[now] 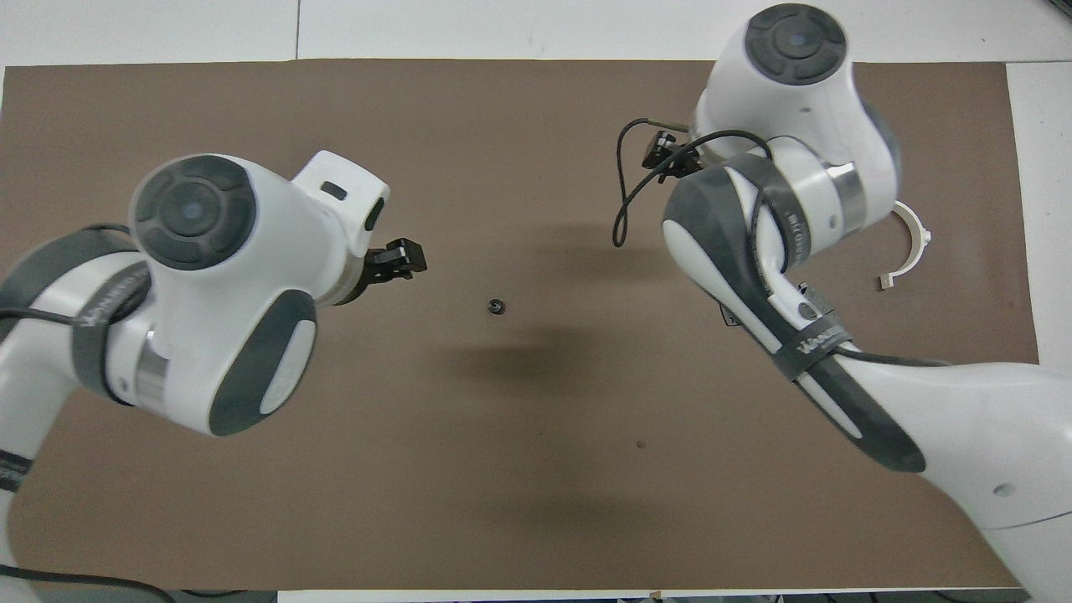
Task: Pick bearing gear from pile to tray
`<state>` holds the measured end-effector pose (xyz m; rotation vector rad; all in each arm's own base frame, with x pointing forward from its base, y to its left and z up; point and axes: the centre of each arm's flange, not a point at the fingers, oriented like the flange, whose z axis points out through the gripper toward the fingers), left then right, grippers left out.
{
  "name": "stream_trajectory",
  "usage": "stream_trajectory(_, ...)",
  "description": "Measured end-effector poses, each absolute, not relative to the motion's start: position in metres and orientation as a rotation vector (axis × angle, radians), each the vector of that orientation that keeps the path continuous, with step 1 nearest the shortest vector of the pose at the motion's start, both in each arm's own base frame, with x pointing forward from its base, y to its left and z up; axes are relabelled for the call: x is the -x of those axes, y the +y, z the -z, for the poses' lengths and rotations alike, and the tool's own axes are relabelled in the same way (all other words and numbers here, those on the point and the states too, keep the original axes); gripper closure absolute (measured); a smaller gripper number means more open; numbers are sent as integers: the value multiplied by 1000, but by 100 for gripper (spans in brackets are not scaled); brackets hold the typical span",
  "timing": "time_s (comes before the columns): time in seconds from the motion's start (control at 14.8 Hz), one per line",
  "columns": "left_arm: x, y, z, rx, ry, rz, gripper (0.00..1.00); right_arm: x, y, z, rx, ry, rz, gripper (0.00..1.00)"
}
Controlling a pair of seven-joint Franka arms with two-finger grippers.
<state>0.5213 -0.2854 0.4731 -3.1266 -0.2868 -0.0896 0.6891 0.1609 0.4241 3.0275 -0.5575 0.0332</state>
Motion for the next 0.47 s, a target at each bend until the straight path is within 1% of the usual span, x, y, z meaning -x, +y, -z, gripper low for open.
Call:
stream_trajectory(0.2,-505,-340,-421,3103,-268,22,0,-699,97,-408,-3033,-497,8,0)
stream_trajectory(0.34,-503,-360,-388,3102,-285,7,0,-702,71,-394,-3050,-459,-12,0)
stream_trajectory(0.47,-503,-372,-360,3112,-305,-30,0,-703,48,-370,-3066,-431,-47,0)
